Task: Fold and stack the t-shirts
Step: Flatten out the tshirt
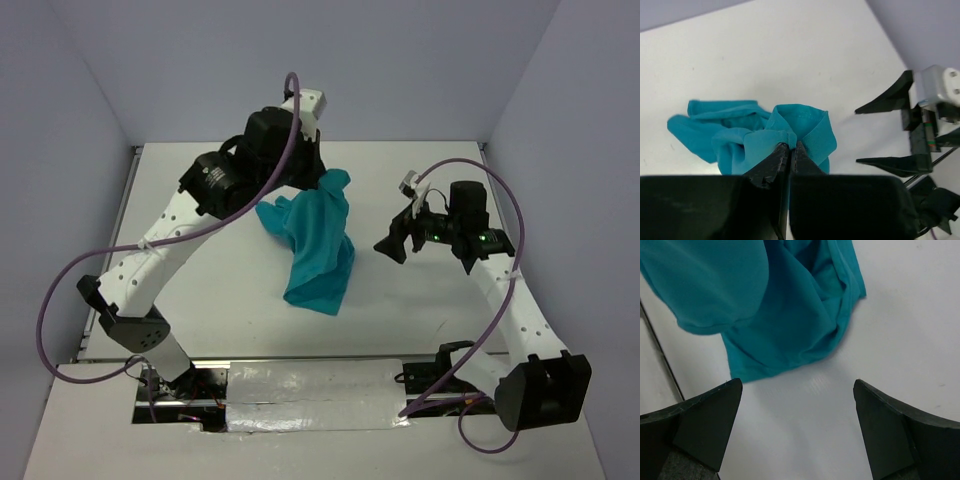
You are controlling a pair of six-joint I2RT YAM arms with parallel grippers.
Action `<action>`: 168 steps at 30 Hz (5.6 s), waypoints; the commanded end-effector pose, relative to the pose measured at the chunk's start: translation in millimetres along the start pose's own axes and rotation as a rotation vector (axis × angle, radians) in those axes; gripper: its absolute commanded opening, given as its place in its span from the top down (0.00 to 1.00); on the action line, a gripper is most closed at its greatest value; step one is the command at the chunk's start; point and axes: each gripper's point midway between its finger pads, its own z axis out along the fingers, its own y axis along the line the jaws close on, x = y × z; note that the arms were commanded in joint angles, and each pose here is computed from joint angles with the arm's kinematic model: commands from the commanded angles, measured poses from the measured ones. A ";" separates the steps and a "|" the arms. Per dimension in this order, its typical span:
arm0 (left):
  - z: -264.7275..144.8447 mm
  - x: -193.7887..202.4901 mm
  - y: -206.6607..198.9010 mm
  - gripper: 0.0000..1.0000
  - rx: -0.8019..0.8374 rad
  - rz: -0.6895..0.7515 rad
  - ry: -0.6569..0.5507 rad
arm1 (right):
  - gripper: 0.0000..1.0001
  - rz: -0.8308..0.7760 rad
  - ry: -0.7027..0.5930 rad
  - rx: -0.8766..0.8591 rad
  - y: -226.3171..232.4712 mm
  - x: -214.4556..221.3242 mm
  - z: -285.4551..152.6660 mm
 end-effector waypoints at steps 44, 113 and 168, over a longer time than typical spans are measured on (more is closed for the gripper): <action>164.7 141.2 212.7 0.95 -0.356 -0.362 0.202 | 0.01 0.050 -0.088 0.017 4.8 -19.5 6.7; 162.2 200.8 134.8 0.76 -0.130 -0.680 0.321 | 0.01 0.050 -0.068 0.029 -0.2 -11.1 4.7; -195.4 243.0 243.9 1.00 -0.907 -0.720 0.293 | 0.05 -0.252 0.168 -0.324 11.5 -37.2 219.2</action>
